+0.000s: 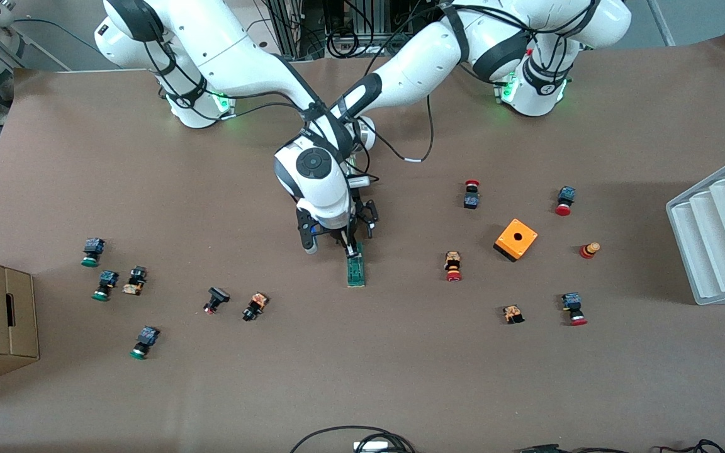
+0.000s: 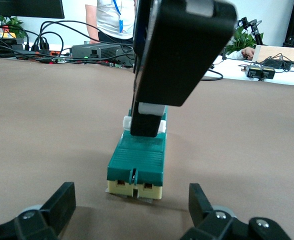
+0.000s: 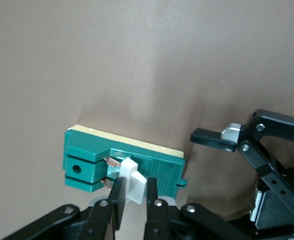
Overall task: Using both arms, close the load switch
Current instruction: 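Push the white lever over with the right gripper while the left steadies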
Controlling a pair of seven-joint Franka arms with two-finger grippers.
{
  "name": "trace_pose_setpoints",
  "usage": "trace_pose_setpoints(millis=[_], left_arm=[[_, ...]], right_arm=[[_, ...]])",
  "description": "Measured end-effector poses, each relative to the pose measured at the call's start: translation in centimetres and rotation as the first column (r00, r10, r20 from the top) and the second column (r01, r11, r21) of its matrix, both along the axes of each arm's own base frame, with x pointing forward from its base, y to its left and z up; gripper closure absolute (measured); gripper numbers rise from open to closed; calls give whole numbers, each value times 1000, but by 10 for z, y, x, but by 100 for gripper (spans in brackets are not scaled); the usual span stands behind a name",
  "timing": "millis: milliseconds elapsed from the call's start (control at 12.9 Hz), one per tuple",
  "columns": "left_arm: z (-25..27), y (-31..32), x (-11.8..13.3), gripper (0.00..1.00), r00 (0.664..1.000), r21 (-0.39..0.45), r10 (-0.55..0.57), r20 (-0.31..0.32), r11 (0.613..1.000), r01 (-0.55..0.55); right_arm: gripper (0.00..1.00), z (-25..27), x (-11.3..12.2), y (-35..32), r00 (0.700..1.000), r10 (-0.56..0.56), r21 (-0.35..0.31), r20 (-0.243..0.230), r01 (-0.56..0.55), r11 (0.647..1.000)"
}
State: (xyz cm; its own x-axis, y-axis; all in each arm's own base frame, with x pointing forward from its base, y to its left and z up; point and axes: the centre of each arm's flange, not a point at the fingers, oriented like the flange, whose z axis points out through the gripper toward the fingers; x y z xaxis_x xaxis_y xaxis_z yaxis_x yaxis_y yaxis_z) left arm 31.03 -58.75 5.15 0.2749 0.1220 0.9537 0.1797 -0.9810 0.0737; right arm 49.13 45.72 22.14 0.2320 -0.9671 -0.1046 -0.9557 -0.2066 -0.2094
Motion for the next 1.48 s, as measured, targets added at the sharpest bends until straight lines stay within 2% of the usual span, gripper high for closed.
trace_pose_setpoints(millis=[1165, 1476], left_arm=[[0, 0, 0, 0, 1000, 0, 0, 0, 1000, 0], [0, 0, 0, 0, 1000, -1, 0, 0, 1000, 0]], right_arm=[[78, 19, 23, -3, 993, -90, 28, -74, 92, 995], [78, 28, 55, -11, 991, -124, 52, -39, 126, 991]])
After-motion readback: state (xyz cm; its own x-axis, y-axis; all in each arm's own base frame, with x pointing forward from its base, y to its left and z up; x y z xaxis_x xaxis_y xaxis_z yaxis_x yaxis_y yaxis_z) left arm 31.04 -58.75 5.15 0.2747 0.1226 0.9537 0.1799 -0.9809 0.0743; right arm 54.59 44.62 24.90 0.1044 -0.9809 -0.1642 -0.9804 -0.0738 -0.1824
